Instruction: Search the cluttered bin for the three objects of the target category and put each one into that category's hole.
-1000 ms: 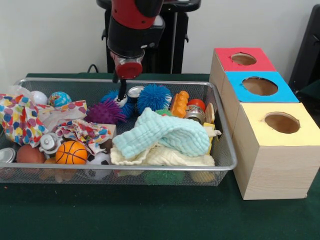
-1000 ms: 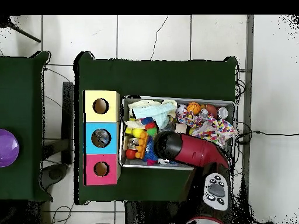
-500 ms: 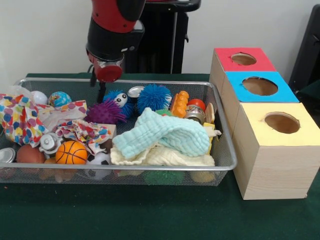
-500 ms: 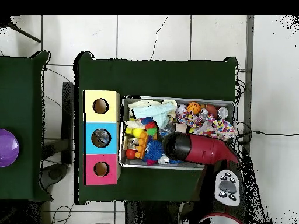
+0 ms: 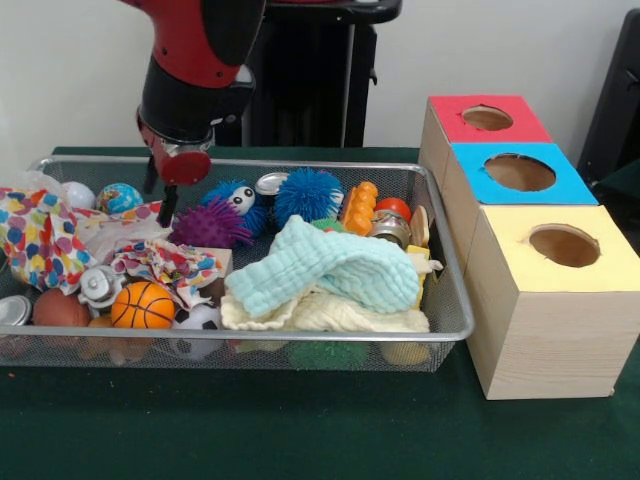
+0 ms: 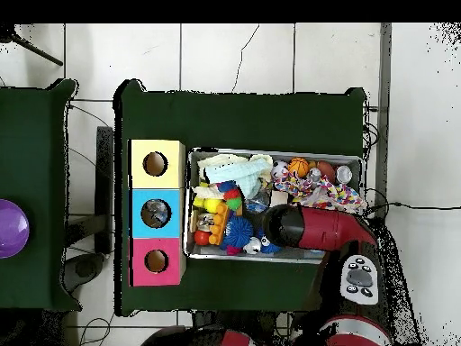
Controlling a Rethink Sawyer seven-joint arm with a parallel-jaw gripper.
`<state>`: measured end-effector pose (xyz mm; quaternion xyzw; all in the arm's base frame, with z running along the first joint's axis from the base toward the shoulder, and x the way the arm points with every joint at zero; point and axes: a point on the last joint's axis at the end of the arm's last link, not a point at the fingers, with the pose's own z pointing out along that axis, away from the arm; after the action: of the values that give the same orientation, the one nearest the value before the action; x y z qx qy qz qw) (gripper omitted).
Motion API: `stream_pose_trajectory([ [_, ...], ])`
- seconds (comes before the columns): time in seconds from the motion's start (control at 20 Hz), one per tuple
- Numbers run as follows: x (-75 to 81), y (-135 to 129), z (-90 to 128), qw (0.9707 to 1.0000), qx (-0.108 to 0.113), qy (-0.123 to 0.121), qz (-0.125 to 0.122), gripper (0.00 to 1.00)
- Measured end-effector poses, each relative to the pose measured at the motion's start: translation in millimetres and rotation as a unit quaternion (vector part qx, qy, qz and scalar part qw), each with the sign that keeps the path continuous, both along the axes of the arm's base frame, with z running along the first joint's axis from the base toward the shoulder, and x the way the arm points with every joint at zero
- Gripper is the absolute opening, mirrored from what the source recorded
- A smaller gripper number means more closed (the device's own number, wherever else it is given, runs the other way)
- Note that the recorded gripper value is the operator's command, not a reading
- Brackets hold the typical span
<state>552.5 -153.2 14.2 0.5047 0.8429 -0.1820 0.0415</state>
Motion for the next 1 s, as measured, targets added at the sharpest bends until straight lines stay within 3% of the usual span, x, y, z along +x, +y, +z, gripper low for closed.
stream_pose_trajectory([
  [0.4, 6.6, -18.2, -25.0, 0.9988, -0.016, -0.019, 0.042, 1.0],
  [0.75, 28.6, -29.7, -33.8, 0.9945, -0.029, -0.067, 0.075, 1.0],
  [1.0, 25.3, -38.8, -62.2, 0.9932, -0.018, -0.087, 0.076, 1.0],
])
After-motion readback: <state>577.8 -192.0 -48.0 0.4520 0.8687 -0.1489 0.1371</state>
